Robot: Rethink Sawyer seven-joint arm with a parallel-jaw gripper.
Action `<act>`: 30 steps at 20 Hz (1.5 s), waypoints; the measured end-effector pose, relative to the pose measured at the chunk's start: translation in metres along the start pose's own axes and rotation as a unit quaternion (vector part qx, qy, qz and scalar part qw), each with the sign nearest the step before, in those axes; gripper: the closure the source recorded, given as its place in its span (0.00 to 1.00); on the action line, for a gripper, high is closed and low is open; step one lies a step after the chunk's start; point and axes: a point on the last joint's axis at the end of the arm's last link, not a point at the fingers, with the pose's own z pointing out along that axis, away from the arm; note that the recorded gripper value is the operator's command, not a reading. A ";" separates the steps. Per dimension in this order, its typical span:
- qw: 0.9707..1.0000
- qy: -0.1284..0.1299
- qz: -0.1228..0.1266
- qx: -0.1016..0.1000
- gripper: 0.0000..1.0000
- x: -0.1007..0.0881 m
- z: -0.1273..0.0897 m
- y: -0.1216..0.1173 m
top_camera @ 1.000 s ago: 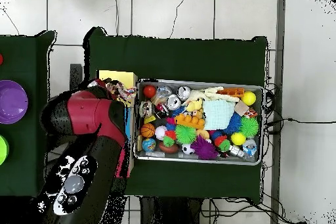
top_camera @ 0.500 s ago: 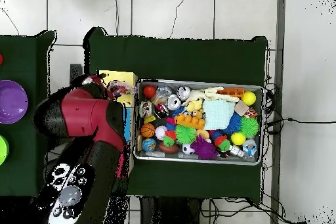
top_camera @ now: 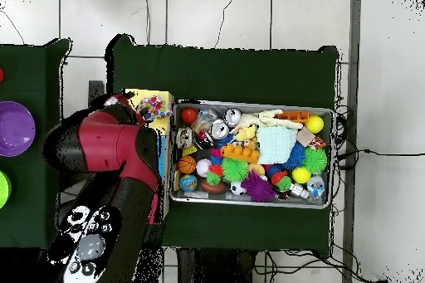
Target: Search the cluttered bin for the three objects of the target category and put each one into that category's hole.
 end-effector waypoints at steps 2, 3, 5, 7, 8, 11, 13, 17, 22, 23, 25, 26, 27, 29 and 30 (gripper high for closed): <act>1.000 0.000 0.001 0.000 0.00 -0.001 0.001 -0.001; 1.000 0.000 0.001 0.001 0.00 -0.002 0.001 -0.001; 1.000 0.000 0.002 0.001 0.00 -0.003 0.001 -0.001; 1.000 0.000 0.003 0.001 0.00 -0.004 0.002 -0.002; 1.000 0.000 0.003 0.001 0.00 -0.004 0.002 -0.002; 1.000 0.000 0.003 0.001 1.00 -0.004 0.002 -0.002; 1.000 0.000 0.003 0.001 1.00 -0.004 0.002 -0.002; 1.000 0.000 0.003 0.001 1.00 -0.004 0.002 -0.002; 1.000 0.000 0.003 0.001 1.00 -0.004 0.002 -0.002; 1.000 0.000 0.003 0.001 1.00 -0.004 0.002 -0.002; 1.000 0.000 0.003 0.001 1.00 -0.004 0.002 -0.002; 1.000 0.000 0.003 0.001 1.00 -0.004 0.002 -0.002; 1.000 0.000 0.003 0.001 1.00 -0.004 0.002 -0.002; 1.000 0.000 0.003 0.001 1.00 -0.004 0.002 -0.002; 1.000 0.000 0.003 0.001 1.00 -0.004 0.002 -0.002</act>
